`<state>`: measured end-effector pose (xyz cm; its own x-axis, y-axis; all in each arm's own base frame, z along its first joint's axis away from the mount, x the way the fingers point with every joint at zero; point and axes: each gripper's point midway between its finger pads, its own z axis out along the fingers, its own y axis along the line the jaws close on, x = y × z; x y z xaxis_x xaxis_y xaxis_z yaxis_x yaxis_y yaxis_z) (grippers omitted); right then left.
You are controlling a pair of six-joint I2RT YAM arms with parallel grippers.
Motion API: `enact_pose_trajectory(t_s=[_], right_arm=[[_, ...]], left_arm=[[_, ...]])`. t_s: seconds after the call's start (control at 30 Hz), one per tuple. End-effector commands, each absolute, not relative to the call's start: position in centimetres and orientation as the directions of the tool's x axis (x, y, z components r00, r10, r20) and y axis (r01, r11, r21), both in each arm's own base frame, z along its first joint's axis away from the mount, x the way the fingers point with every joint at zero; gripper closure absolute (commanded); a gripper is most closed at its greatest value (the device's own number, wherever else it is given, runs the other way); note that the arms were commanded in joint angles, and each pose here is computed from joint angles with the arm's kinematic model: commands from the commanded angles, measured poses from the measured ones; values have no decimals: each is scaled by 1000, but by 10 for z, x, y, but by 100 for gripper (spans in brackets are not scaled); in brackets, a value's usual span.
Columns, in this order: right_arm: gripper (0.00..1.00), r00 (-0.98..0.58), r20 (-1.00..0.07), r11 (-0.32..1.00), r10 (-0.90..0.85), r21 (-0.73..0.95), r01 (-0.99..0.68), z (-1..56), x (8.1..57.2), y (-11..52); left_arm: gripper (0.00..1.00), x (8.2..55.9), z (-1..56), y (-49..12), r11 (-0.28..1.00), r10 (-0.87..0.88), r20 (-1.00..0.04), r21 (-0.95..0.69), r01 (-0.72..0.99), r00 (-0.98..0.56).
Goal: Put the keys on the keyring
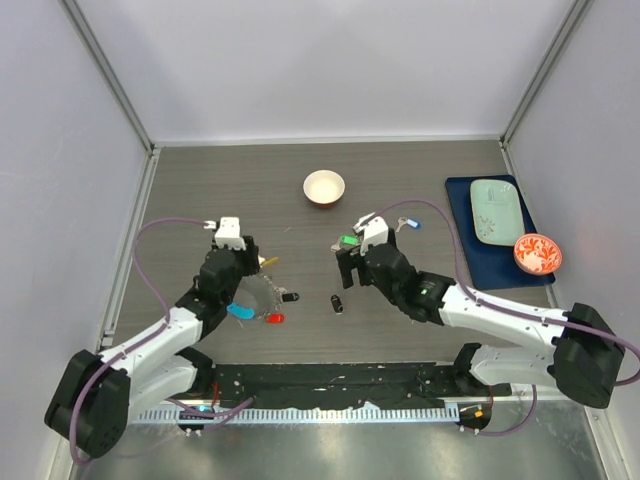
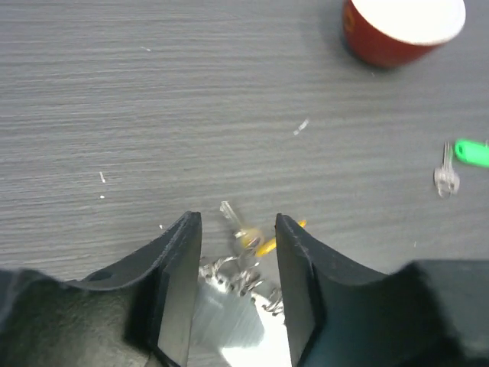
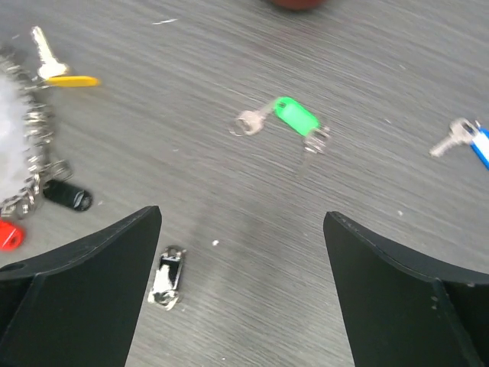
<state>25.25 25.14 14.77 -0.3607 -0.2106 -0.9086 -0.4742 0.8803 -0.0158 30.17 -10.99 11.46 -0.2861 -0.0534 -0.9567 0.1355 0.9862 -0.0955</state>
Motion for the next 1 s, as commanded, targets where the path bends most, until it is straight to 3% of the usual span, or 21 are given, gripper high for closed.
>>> enact_pose_trajectory(t_s=[0.0,0.03,0.13,0.2,0.47,0.63,0.97], right_arm=[[5,-414,-910,956,31,148,-253,171,270,226],[4,-402,-915,970,31,125,-210,175,272,215],[4,-369,-928,984,49,109,-143,188,274,198],[3,-328,-941,988,81,120,-101,200,272,183],[2,-104,-967,968,233,221,115,253,254,104],[2,-41,-958,953,285,278,122,271,242,84],[2,15,-957,945,290,288,153,286,232,61]], left_arm=[[44,330,152,-93,985,-173,-956,-174,-17,-236],[30,328,146,-89,980,-199,-943,-191,-59,-268],[7,327,156,-81,952,-296,-914,-261,-158,-278],[0,326,178,-80,936,-343,-906,-306,-174,-249],[0,282,258,-51,897,-423,-894,-390,-206,-147],[0,249,294,-33,900,-419,-907,-410,-146,-38],[0,218,309,-13,896,-423,-903,-430,-112,81]])
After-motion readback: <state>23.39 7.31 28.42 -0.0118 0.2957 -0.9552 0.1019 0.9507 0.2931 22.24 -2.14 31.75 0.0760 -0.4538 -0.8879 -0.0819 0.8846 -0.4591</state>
